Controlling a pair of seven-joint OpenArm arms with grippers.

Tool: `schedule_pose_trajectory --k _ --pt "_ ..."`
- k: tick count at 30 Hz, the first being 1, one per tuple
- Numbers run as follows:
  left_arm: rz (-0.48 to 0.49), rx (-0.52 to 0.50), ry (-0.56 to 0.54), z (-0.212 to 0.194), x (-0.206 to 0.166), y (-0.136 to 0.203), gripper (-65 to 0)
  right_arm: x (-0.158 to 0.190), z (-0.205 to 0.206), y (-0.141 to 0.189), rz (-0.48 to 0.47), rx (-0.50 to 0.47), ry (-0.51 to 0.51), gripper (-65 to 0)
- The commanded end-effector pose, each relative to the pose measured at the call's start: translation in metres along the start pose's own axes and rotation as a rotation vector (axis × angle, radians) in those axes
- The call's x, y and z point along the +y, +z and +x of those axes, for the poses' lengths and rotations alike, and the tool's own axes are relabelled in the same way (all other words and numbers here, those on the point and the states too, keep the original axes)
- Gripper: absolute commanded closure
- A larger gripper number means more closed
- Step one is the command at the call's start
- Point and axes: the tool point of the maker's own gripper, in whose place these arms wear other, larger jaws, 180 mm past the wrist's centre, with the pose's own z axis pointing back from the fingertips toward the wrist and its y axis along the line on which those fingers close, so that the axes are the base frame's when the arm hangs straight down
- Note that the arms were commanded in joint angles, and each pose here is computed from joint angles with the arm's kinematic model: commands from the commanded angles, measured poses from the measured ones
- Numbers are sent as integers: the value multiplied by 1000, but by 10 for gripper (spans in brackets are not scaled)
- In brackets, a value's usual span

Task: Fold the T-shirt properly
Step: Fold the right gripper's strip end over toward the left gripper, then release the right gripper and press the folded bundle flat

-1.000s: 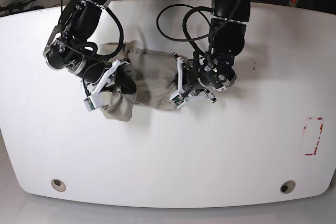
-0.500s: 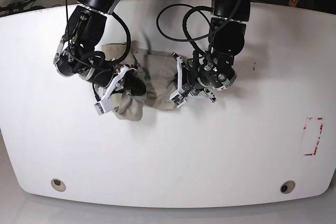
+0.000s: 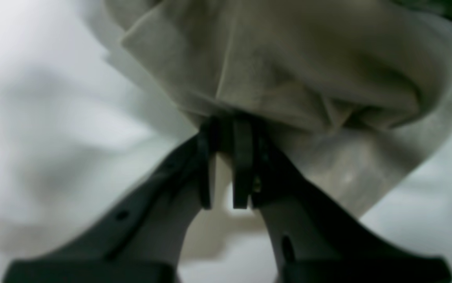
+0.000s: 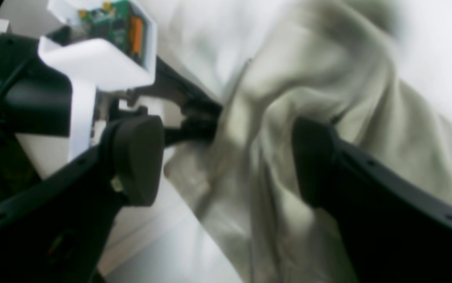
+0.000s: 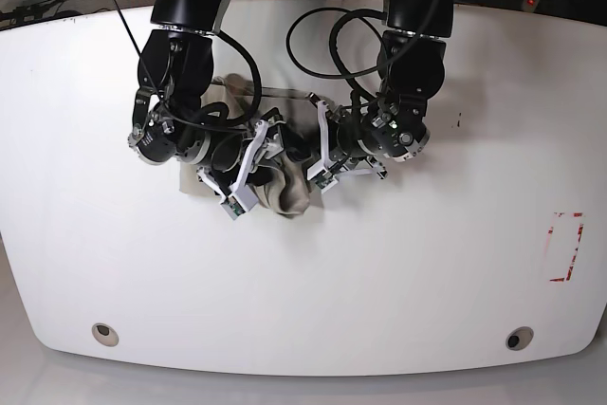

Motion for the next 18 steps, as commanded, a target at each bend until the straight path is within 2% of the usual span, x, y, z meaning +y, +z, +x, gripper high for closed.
schedule_pose_trajectory --k 1,5,11,18 --pt "-22 1 1 3 -5 1 -63 2 31 16 -20 -90 86 -488" --pt "8 -93 28 23 5 19 -63 10 45 34 -61 -129 172 -488" --pt "59 -224 57 47 20 50 -63 -1 42 47 -93 -132 177 -488" --pt "156 -223 22 31 43 80 -63 3 18 56 -34 -118 145 -488"
